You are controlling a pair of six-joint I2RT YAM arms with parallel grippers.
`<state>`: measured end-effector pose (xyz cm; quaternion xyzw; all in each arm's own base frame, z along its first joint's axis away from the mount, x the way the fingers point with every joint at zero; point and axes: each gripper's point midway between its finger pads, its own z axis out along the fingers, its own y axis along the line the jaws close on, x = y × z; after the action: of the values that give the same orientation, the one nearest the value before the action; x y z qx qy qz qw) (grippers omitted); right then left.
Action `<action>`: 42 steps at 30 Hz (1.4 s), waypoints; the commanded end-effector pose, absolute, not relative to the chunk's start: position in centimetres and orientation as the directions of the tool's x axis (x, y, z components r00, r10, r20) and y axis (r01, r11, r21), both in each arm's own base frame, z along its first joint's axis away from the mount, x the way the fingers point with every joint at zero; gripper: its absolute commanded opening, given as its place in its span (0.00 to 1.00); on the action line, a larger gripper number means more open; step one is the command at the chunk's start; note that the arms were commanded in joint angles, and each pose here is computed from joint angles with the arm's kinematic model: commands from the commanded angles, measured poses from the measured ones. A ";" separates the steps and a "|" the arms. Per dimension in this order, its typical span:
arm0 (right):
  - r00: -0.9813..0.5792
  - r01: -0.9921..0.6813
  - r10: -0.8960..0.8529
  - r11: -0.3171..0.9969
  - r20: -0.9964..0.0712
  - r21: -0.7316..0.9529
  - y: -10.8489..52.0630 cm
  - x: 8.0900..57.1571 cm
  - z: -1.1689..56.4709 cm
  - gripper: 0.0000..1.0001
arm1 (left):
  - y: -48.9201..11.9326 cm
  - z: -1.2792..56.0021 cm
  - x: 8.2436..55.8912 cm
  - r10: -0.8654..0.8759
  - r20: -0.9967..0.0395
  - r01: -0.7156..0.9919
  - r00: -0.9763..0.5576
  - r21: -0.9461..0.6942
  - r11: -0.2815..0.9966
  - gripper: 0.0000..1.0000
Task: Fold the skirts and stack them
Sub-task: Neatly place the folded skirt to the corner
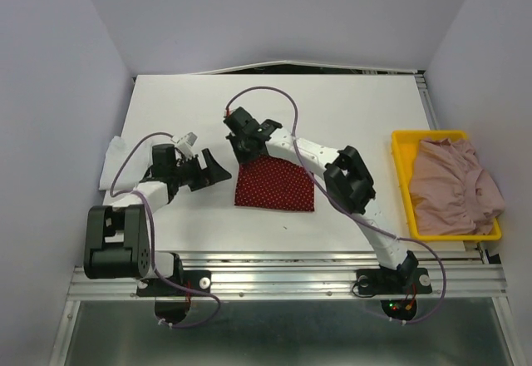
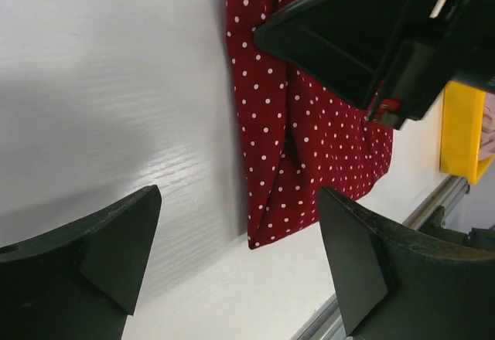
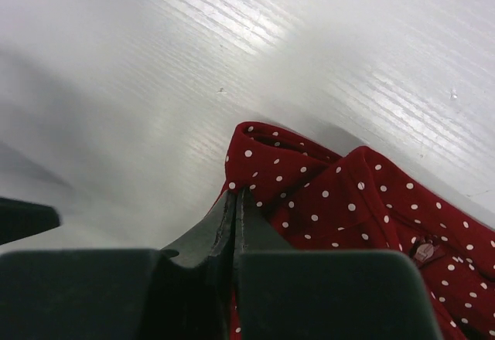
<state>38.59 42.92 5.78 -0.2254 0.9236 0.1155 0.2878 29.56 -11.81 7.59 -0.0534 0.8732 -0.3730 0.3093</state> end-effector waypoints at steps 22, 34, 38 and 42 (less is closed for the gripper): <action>-0.684 -0.378 -0.104 0.897 -0.722 0.229 43.1 42.4 15.4 0.00 | -19.5 6.4 30.6 -0.351 -0.458 0.209 -0.816 -0.802 0.560 0.97; -0.683 -0.346 -0.070 0.907 -0.727 0.238 42.2 43.3 15.3 0.00 | -21.0 5.8 32.5 -0.372 -0.459 0.215 -0.807 -0.814 0.539 0.79; -0.697 -0.346 -0.075 0.906 -0.713 0.243 42.2 42.9 14.7 0.01 | -20.5 5.9 33.8 -0.396 -0.487 0.202 -0.779 -0.792 0.576 0.54; -0.700 -0.350 -0.076 0.903 -0.710 0.249 42.3 42.8 14.5 0.01 | -19.4 5.5 35.8 -0.378 -0.521 0.159 -0.765 -0.722 0.673 0.21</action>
<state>42.11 41.44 10.40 -0.1326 0.9226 0.1497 0.3300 32.43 -20.08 3.84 -0.0757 0.8456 -0.4436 0.2871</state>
